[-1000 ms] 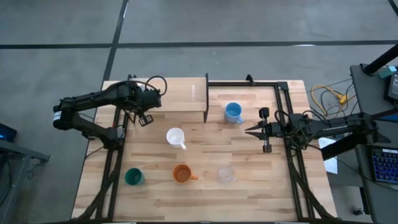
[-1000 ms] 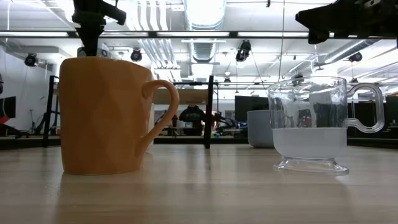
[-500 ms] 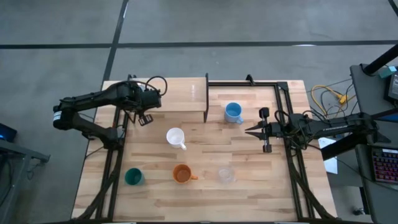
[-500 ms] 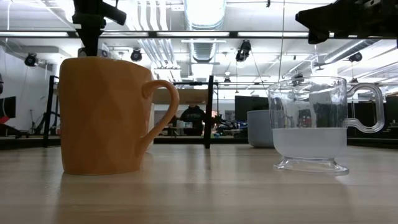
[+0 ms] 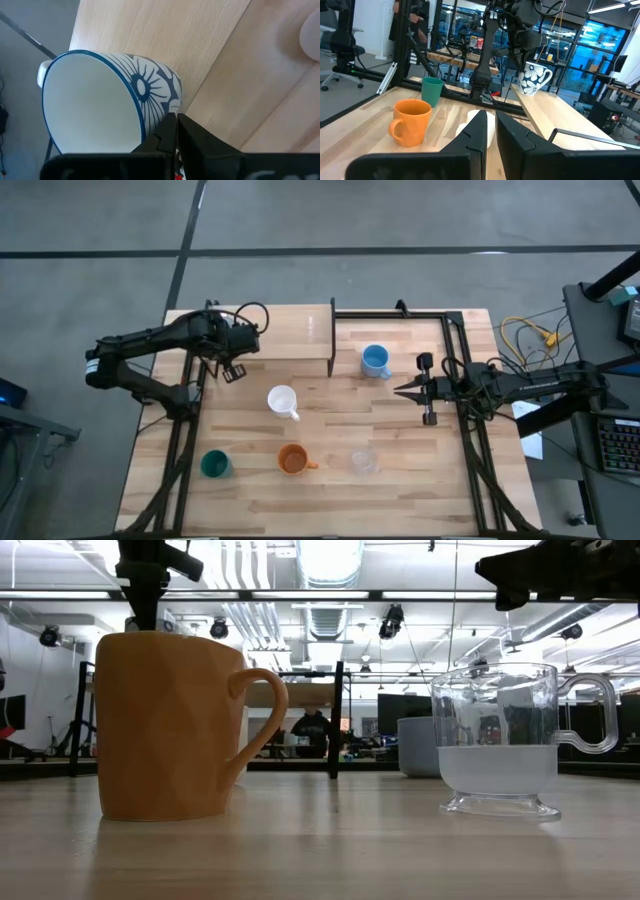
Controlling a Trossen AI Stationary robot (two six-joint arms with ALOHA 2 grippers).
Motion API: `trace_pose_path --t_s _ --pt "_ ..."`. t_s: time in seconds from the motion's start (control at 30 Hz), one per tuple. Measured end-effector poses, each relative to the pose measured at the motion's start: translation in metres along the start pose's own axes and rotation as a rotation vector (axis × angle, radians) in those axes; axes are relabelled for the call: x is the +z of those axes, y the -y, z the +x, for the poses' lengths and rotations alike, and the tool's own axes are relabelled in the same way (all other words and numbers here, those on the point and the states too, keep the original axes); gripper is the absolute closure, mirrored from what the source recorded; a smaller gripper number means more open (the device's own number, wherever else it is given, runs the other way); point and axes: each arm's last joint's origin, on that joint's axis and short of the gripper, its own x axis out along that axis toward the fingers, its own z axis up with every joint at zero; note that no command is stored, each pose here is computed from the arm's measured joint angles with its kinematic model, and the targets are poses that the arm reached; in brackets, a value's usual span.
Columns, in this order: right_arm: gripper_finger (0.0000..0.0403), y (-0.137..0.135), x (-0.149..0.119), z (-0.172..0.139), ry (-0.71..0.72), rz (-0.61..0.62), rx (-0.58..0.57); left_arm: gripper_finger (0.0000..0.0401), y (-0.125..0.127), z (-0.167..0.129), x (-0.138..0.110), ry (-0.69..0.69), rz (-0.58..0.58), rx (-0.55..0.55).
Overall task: Stack small to large cups/mugs on shelf
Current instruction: Put the blue mug on the shelf
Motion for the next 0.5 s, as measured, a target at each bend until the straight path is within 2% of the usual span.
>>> trace_pose_path --t_s 0.23,0.33,0.5 --pt "0.0371 0.0 0.0 0.0 0.002 0.001 -0.001 0.0401 0.0 -0.011 0.003 0.053 -0.011 -0.028" --pt "0.0371 0.001 0.0 0.0 -0.003 0.016 -0.042 0.0401 0.004 -0.024 0.007 0.181 -0.025 -0.068" --pt "0.0371 0.003 -0.001 0.001 -0.025 0.038 -0.103 0.0401 0.02 -0.051 0.008 0.494 -0.015 -0.189"
